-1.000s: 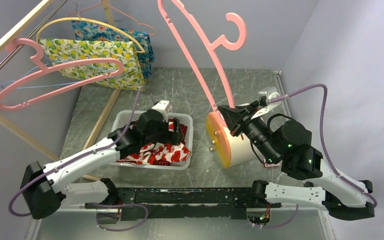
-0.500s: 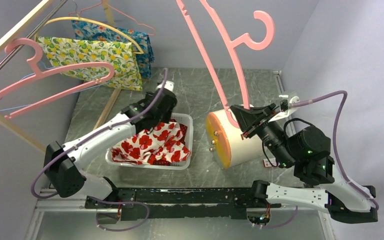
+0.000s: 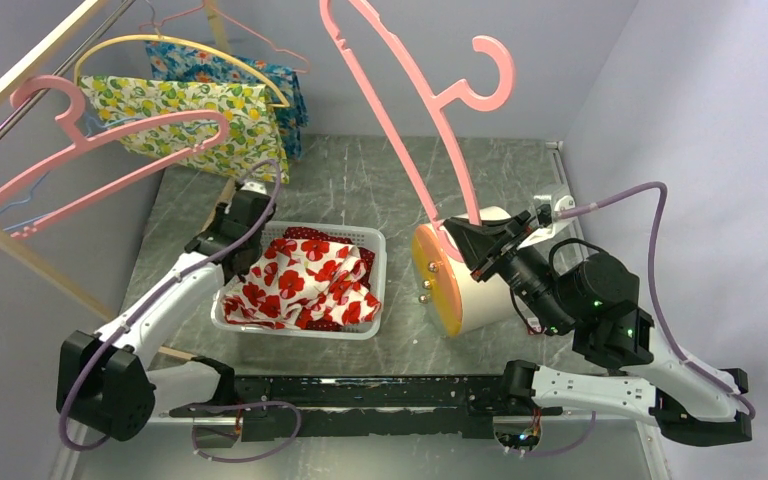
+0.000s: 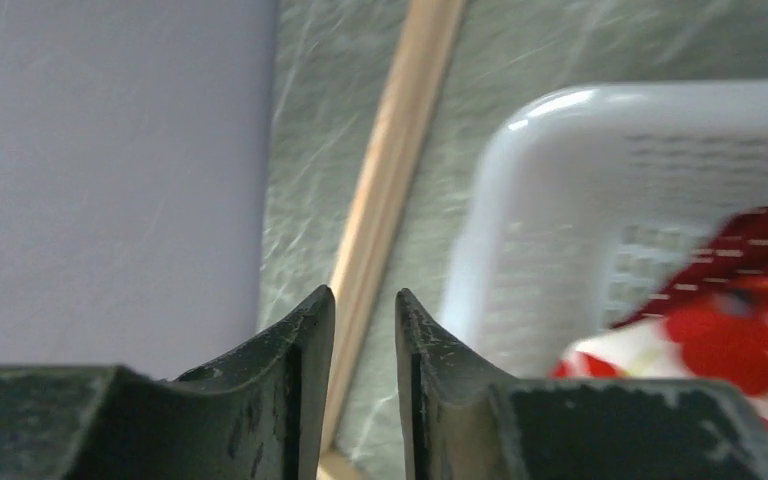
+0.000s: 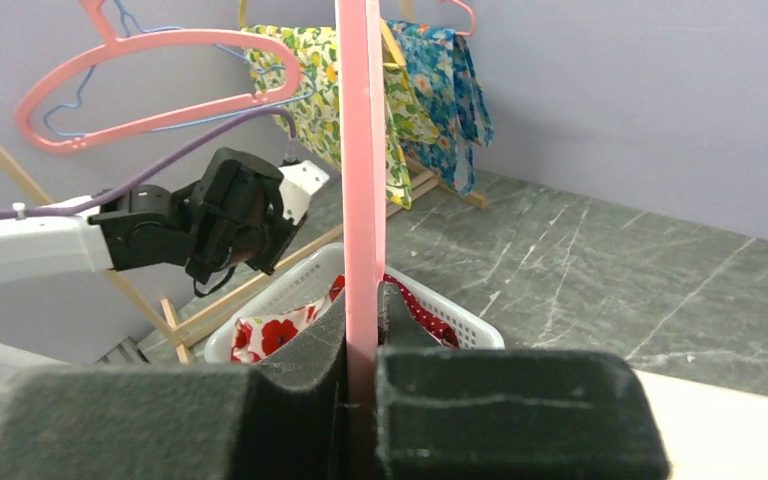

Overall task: Remove the skirt from the hanger
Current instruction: Move the clothesline to the center of the board.

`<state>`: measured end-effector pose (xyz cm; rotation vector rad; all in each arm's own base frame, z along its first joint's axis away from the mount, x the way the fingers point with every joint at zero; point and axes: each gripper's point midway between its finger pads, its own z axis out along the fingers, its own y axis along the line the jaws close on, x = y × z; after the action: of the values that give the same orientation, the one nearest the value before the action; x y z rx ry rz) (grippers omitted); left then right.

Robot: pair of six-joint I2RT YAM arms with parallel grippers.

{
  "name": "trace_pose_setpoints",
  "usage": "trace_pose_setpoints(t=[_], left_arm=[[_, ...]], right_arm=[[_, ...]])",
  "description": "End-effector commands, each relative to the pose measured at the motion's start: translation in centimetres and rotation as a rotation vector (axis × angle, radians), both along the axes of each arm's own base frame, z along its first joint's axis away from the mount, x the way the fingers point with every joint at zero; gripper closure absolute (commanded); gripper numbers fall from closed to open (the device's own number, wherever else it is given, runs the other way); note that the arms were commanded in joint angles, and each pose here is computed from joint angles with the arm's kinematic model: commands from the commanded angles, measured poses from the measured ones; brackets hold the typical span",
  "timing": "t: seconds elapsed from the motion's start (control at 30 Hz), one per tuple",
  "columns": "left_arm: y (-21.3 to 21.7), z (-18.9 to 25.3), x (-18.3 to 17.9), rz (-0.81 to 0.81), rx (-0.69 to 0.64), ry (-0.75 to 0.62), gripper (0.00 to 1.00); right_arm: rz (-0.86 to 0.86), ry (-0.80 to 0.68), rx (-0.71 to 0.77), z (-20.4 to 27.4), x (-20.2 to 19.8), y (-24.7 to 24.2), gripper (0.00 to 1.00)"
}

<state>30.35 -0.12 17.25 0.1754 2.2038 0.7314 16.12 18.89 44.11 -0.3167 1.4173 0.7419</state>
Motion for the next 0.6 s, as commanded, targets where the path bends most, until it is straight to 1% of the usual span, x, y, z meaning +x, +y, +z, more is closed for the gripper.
trace_pose_setpoints(t=[0.0,0.1,0.17,0.3,0.43,0.5,0.57], left_arm=[[4.6,1.6,0.7,0.113,0.068,-0.101,0.72],[6.6,0.0,1.0,0.174,0.048,-0.074,0.74],[7.7,-1.6,0.9,0.213,0.051,-0.021,0.75],[9.8,-5.1,1.6,0.254,0.004,0.069,0.78],[12.8,-6.7,2.3,0.311,0.004,0.091,0.8],[13.8,-6.9,2.6,0.339,0.026,0.084,0.81],[14.3,-7.4,3.3,0.326,0.027,0.08,0.81]], right_arm=[[0.038,-0.029,0.076,1.5,-0.6,0.0,1.0],[0.038,-0.029,0.073,1.3,-0.7,0.0,1.0],[0.038,-0.027,0.072,1.3,-0.7,-0.1,1.0],[0.045,-0.033,0.08,1.3,-0.9,-0.4,1.0],[0.05,-0.037,0.071,1.3,-1.0,-0.5,1.0],[0.047,-0.037,0.071,1.4,-1.1,-0.7,1.0],[0.047,-0.041,0.075,1.3,-1.1,-0.9,1.0]])
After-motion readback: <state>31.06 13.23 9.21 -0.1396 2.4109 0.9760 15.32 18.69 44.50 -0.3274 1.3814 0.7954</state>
